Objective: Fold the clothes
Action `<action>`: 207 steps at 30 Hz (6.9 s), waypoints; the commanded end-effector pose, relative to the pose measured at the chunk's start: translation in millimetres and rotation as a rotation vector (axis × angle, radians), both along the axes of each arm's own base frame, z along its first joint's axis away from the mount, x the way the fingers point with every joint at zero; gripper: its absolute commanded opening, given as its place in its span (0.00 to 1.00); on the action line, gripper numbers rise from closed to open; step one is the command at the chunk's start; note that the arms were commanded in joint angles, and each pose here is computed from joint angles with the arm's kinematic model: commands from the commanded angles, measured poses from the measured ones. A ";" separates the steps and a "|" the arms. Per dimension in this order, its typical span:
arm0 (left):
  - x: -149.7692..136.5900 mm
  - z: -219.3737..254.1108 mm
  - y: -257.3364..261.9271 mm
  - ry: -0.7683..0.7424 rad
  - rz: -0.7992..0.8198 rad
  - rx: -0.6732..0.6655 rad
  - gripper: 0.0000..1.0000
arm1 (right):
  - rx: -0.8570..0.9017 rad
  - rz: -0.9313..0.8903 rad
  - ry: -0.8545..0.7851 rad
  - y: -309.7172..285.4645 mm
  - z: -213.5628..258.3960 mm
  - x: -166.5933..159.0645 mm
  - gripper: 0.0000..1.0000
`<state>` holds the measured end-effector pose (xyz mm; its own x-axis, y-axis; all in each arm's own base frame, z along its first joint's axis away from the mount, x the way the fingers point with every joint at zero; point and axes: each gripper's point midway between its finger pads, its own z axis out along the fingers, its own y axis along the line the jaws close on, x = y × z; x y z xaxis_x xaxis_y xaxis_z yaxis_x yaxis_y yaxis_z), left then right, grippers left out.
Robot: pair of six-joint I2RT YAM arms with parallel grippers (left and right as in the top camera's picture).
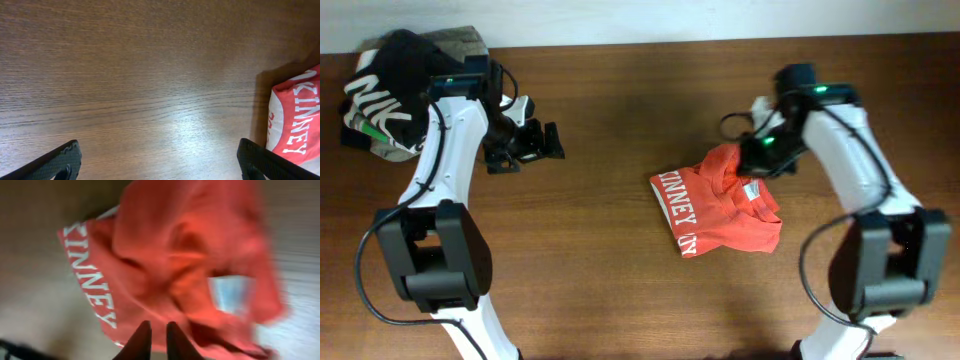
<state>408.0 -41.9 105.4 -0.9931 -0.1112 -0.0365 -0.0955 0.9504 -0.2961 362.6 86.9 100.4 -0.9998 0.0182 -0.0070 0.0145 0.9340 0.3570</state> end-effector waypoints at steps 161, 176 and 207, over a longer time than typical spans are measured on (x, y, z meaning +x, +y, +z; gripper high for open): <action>-87.8 320.9 48.4 -0.631 0.243 -0.206 0.99 | -0.211 -0.589 -0.017 -213.5 88.7 44.1 0.99; -112.4 256.4 6.5 -0.788 0.008 0.130 0.99 | -0.211 -0.589 -0.017 -213.5 88.6 44.0 0.99; -162.7 50.7 58.7 -1.409 0.234 0.330 0.99 | -0.211 -0.589 -0.017 -213.5 88.7 44.1 0.99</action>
